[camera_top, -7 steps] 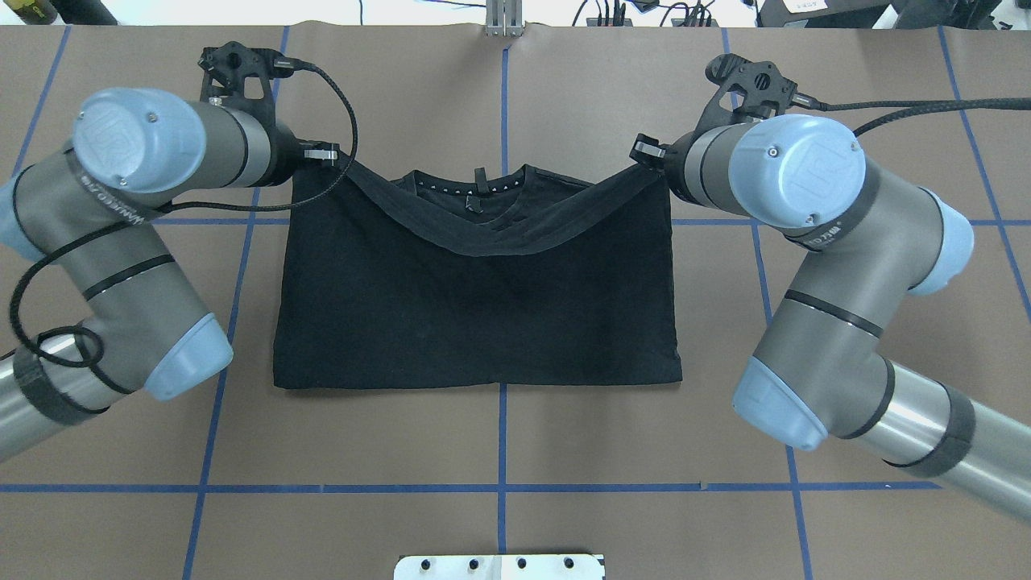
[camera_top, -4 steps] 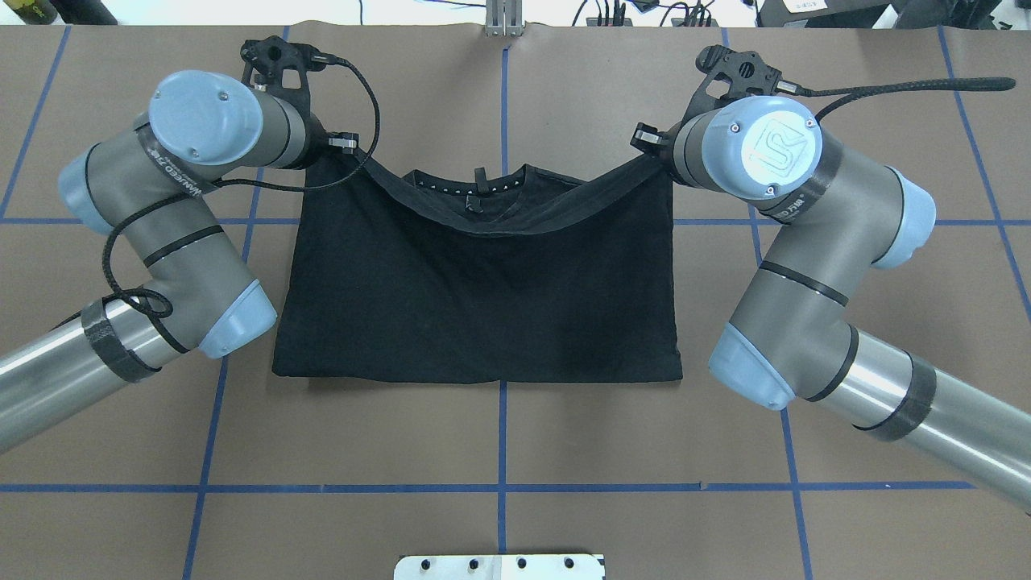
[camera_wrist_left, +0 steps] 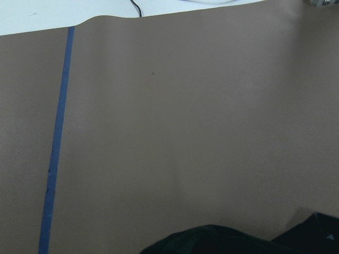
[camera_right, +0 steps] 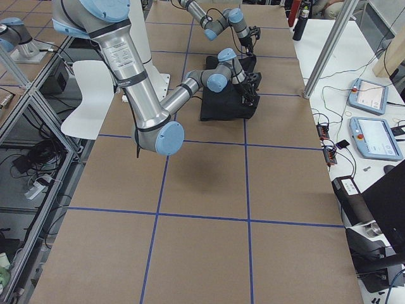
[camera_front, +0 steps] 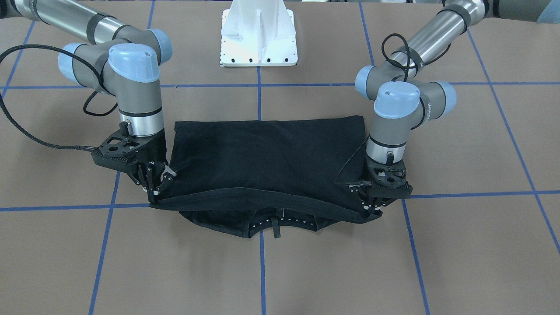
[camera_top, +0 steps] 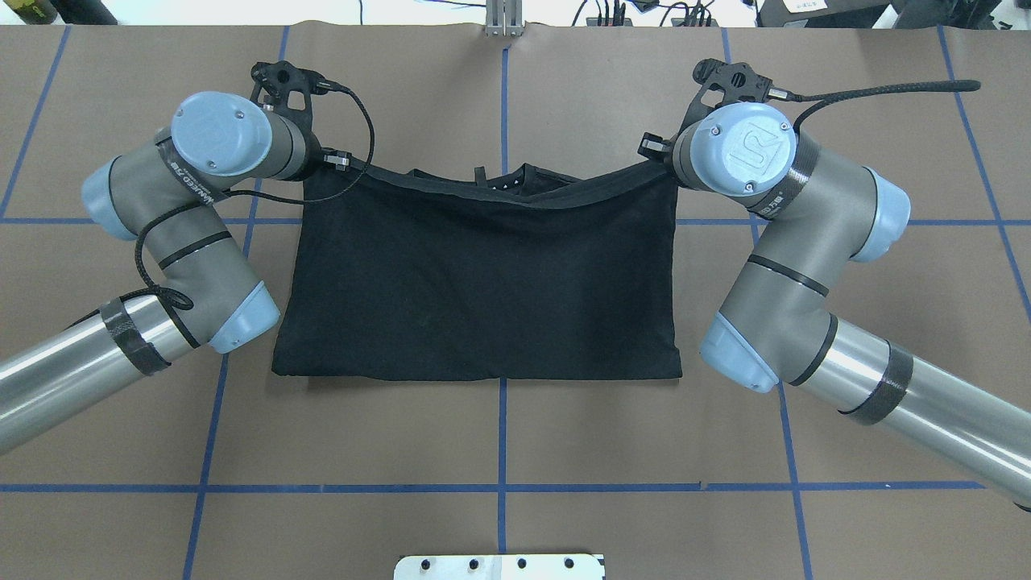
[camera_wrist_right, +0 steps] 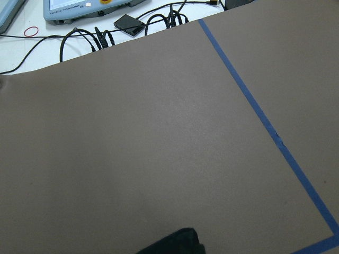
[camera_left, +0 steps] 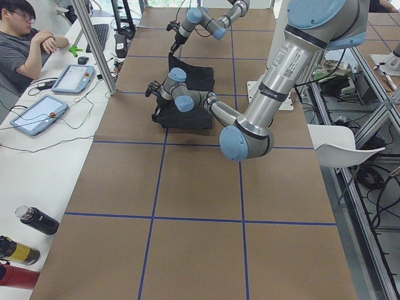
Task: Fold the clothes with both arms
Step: 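Open both grippers and release the hem near the collar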
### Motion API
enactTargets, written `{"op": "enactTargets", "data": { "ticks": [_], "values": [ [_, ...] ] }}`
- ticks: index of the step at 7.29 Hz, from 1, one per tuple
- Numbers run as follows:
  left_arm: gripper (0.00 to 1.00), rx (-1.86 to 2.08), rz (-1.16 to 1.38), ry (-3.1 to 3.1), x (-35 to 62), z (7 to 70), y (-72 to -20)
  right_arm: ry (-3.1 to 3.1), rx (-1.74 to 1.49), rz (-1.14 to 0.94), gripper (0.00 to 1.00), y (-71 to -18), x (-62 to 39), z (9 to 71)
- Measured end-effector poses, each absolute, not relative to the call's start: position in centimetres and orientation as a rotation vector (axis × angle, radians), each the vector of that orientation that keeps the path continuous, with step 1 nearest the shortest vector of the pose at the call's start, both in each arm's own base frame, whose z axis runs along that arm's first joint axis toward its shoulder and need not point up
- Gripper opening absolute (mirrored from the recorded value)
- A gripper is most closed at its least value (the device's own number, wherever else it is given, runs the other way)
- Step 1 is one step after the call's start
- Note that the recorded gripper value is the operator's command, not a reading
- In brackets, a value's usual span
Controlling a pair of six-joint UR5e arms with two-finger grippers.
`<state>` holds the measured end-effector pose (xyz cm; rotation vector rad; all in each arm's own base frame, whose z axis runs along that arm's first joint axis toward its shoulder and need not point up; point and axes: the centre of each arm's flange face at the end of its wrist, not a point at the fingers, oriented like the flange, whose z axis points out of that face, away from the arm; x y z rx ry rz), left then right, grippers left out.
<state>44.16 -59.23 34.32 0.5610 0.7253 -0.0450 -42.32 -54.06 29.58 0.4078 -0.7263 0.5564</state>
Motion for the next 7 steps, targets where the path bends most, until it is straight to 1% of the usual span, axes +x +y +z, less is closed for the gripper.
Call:
{"op": "enactTargets", "data": {
  "ticks": [3,4,5,6,7],
  "values": [
    [0.00,0.594,0.006,0.718,43.7,34.4,-59.5,-0.704,0.409,0.535,0.00,-54.5,-42.7,30.7],
    [0.03,0.607,0.021,0.713,43.1,34.2,-59.9,-0.701,0.412,0.530,0.00,-54.6,-42.6,30.8],
    [0.96,0.615,0.028,0.711,42.7,34.0,-60.1,-0.698,0.413,0.527,0.99,-54.7,-42.5,30.9],
    [1.00,0.623,0.031,0.714,42.4,34.0,-60.2,-0.692,0.416,0.516,1.00,-54.7,-42.6,31.1],
    [1.00,0.647,0.032,0.737,42.1,34.1,-60.1,-0.686,0.420,0.501,1.00,-54.9,-42.5,31.2]
  ]
}}
